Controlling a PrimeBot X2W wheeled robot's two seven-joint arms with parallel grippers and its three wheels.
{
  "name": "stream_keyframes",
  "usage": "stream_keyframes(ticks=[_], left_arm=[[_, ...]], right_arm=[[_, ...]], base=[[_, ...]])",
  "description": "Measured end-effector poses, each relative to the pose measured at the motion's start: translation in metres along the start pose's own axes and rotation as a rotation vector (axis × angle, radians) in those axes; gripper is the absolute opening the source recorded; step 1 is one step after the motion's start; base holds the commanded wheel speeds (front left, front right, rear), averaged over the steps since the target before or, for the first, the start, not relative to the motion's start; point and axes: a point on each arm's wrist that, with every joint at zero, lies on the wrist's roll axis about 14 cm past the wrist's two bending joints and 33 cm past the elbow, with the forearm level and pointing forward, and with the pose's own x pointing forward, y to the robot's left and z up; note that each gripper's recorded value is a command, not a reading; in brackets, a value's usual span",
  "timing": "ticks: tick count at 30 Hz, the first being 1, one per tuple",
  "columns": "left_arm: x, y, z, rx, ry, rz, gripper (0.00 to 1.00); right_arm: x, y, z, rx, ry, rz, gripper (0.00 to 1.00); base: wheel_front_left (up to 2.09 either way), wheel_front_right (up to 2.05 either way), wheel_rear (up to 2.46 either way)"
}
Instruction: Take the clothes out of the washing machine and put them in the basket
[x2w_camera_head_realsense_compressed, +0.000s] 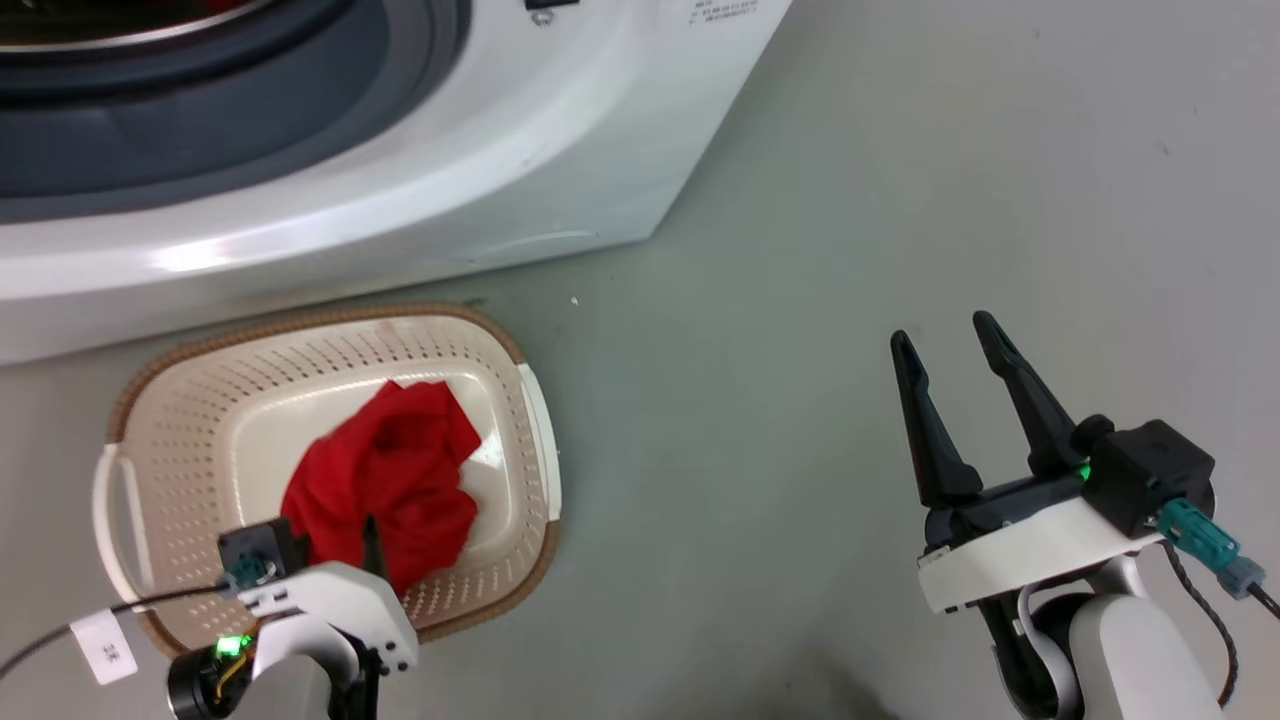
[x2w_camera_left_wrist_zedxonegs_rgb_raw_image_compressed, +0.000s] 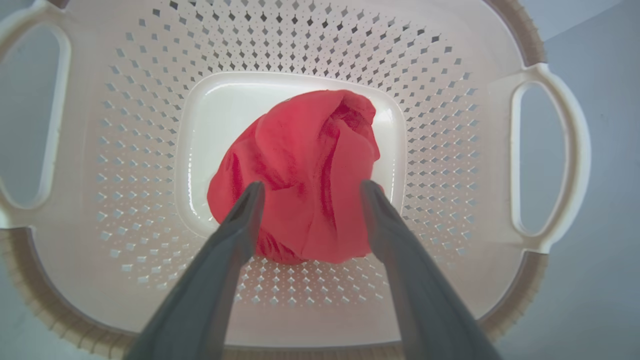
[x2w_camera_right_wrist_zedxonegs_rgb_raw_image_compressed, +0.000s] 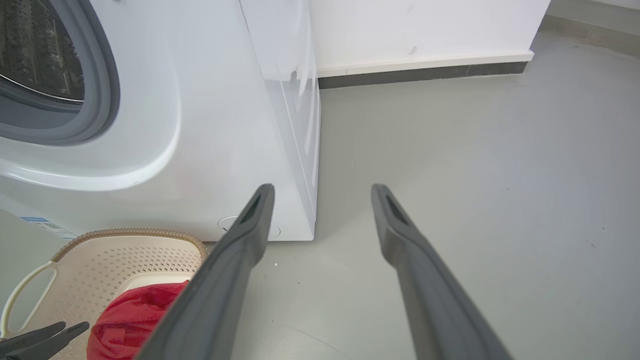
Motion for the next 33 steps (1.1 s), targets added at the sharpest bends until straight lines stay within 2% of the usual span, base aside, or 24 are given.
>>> stream_keyframes(ticks=[8, 15, 21, 33], left_arm=[[-0.044, -0.005, 0.044, 0.007, -0.168, -0.023, 1.0], [-0.088, -0.014, 0.098, 0.034, -0.381, -0.053, 1.0], [-0.131, -0.021, 0.142, 0.06, -0.575, -0.072, 1.0], [-0.212, -0.034, 0.194, 0.142, -0.877, -0.079, 1.0]], right_arm=[[-0.024, 0.011, 0.038, -0.022, -0.084, 0.024, 1.0], [-0.047, 0.027, 0.067, -0.046, -0.155, 0.062, 1.0], [-0.064, 0.035, 0.083, -0.059, -0.192, 0.08, 1.0], [-0.085, 0.047, 0.098, -0.084, -0.227, 0.112, 1.0]], base=[[0.0, 0.0, 0.0], [0.0, 0.0, 0.0], [0.0, 0.0, 0.0], [0.0, 0.0, 0.0]])
